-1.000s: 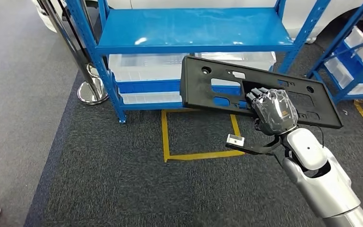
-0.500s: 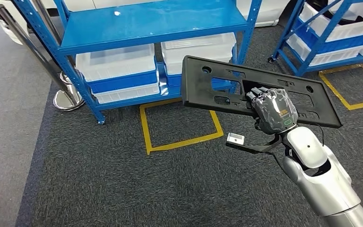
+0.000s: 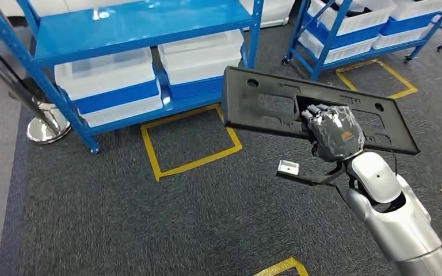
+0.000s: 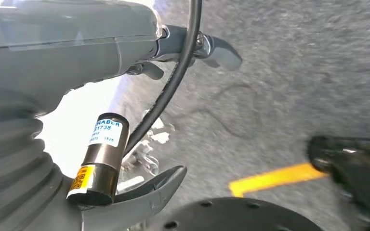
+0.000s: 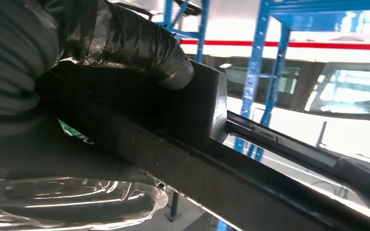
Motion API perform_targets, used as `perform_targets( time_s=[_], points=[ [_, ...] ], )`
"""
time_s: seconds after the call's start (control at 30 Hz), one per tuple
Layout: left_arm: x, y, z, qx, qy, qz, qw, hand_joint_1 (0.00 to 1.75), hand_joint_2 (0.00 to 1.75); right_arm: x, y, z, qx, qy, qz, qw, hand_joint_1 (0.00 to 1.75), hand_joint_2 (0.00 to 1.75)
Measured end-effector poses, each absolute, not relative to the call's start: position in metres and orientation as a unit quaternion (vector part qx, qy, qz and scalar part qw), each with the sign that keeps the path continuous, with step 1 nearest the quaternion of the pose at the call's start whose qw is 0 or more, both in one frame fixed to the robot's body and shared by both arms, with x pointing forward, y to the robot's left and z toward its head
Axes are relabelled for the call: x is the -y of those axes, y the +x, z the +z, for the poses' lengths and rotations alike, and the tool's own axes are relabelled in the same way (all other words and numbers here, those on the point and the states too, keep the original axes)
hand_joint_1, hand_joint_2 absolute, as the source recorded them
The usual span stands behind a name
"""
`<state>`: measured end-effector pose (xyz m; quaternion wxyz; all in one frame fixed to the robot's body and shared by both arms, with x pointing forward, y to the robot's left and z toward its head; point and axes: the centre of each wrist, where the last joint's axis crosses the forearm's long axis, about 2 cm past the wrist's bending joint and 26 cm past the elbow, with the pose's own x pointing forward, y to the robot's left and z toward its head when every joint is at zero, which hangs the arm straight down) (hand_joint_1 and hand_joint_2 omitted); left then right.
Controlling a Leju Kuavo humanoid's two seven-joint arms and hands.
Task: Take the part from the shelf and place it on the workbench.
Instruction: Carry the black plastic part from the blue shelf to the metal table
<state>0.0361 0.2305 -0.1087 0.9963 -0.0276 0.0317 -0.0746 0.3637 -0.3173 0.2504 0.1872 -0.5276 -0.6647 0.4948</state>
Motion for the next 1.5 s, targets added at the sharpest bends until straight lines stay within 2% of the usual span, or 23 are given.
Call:
perform_targets(
  time_s=[0.8, 1.2, 1.5],
  points=[
    [-0.232, 0.035, -0.109, -0.033, -0.027, -0.072, 0.996, 0.0, 1.75, 0.306, 0.359, 0.241, 0.663, -0.533, 0.49, 0.19, 1.75, 1.75],
    [-0.231, 0.031, -0.109, -0.052, -0.034, -0.074, 0.995, 0.0, 1.75, 0.349, 0.356, 0.244, 0.644, -0.545, 0.49, 0.22, 1.75, 1.75],
    [-0.232, 0.032, -0.109, -0.045, -0.031, -0.061, 0.997, 0.0, 1.75, 0.355, 0.365, 0.262, 0.641, -0.565, 0.47, 0.223, 1.75, 1.75]
  ],
)
